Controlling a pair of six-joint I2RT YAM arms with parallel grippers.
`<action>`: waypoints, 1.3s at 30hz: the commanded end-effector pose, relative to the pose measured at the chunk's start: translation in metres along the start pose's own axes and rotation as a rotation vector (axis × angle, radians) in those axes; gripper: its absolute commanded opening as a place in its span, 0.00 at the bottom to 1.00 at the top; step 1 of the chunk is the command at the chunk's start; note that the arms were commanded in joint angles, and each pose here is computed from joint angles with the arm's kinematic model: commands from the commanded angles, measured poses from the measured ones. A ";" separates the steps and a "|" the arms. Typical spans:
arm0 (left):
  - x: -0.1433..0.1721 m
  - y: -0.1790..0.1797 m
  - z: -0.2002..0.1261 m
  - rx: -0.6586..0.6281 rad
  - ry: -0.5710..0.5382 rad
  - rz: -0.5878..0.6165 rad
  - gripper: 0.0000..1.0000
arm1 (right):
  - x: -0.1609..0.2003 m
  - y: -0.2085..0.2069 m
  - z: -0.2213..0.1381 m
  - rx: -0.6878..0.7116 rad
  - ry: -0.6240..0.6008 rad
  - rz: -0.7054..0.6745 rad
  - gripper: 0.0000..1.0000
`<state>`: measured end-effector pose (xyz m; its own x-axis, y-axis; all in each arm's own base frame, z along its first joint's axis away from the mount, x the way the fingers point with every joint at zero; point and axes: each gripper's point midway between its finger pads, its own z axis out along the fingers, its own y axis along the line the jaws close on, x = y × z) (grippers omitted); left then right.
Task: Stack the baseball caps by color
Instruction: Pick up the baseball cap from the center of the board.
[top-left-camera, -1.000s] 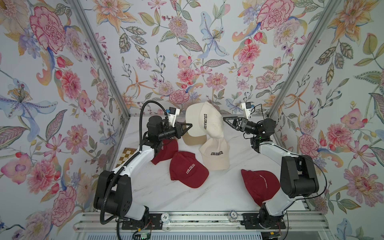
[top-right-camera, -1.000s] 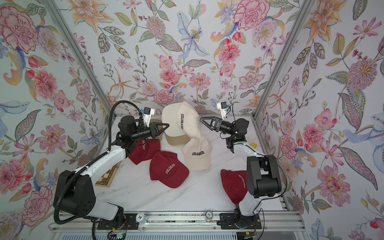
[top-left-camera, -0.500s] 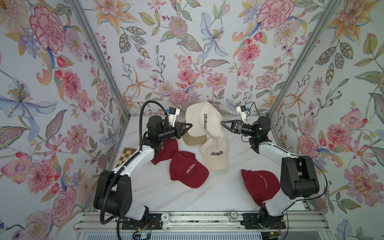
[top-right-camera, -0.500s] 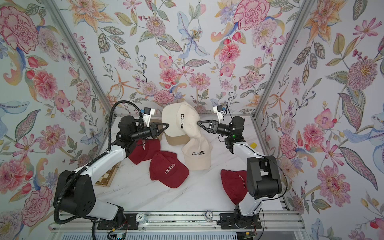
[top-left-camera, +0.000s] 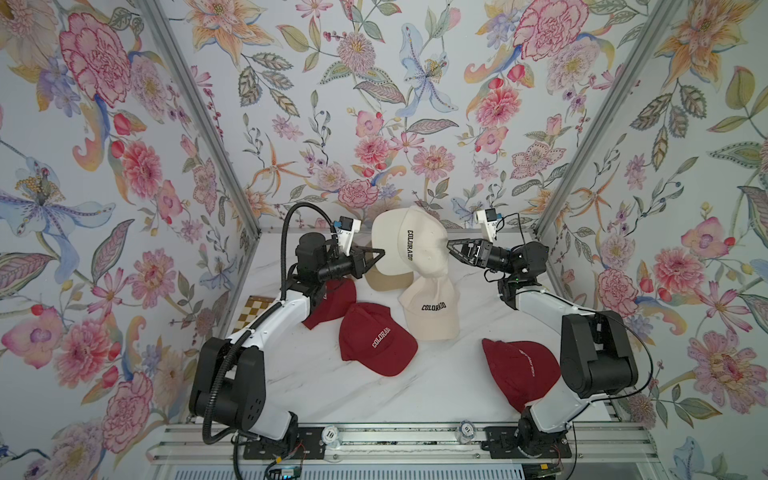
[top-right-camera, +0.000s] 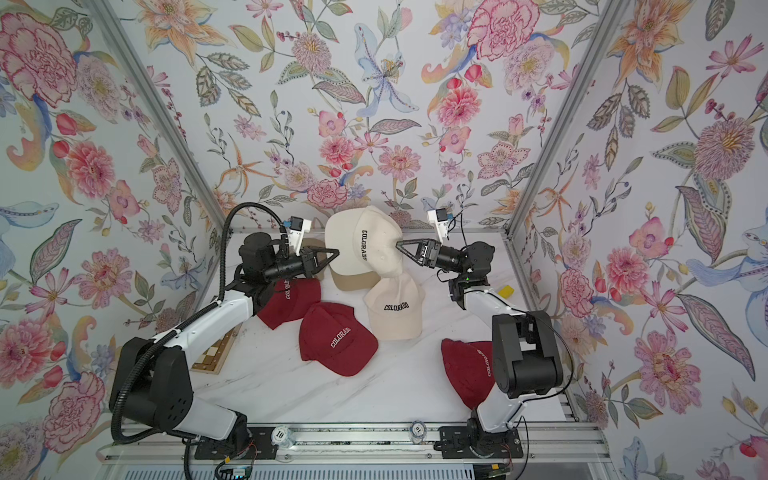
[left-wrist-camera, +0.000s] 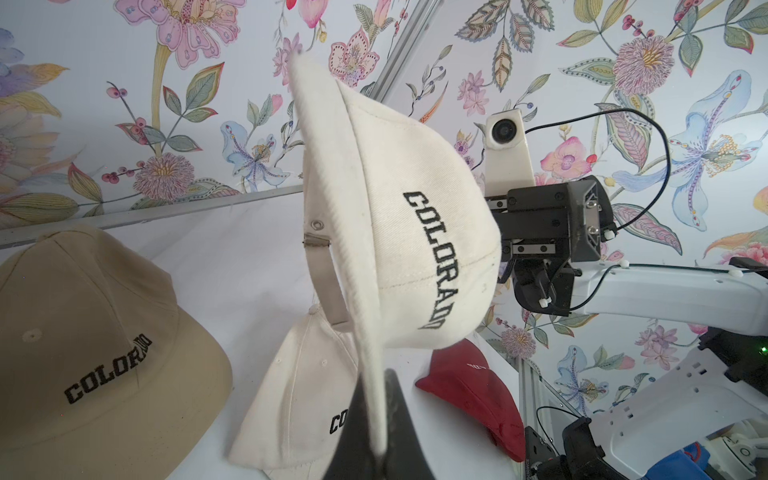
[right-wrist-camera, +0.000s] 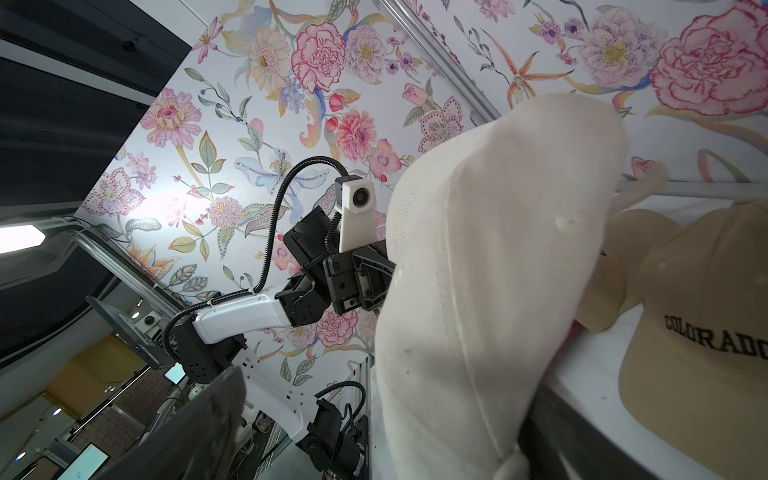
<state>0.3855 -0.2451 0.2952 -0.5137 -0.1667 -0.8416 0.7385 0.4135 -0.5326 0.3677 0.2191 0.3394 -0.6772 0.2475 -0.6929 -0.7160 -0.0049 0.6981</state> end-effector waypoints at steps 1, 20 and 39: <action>0.004 0.010 0.001 -0.016 -0.013 0.020 0.00 | -0.006 0.018 0.002 -0.052 0.013 -0.050 0.99; 0.012 0.019 0.002 -0.026 0.001 0.004 0.00 | 0.004 0.001 -0.002 0.053 0.065 -0.032 0.65; 0.025 0.028 -0.005 -0.102 0.067 0.025 0.00 | 0.005 -0.014 0.000 0.215 0.109 -0.082 0.00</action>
<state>0.3873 -0.2438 0.2553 -0.5626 -0.1160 -0.8186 0.7034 0.4532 -0.5476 0.3755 0.2215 0.3086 -0.6909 0.1465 -0.7079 -0.6829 0.1889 0.7056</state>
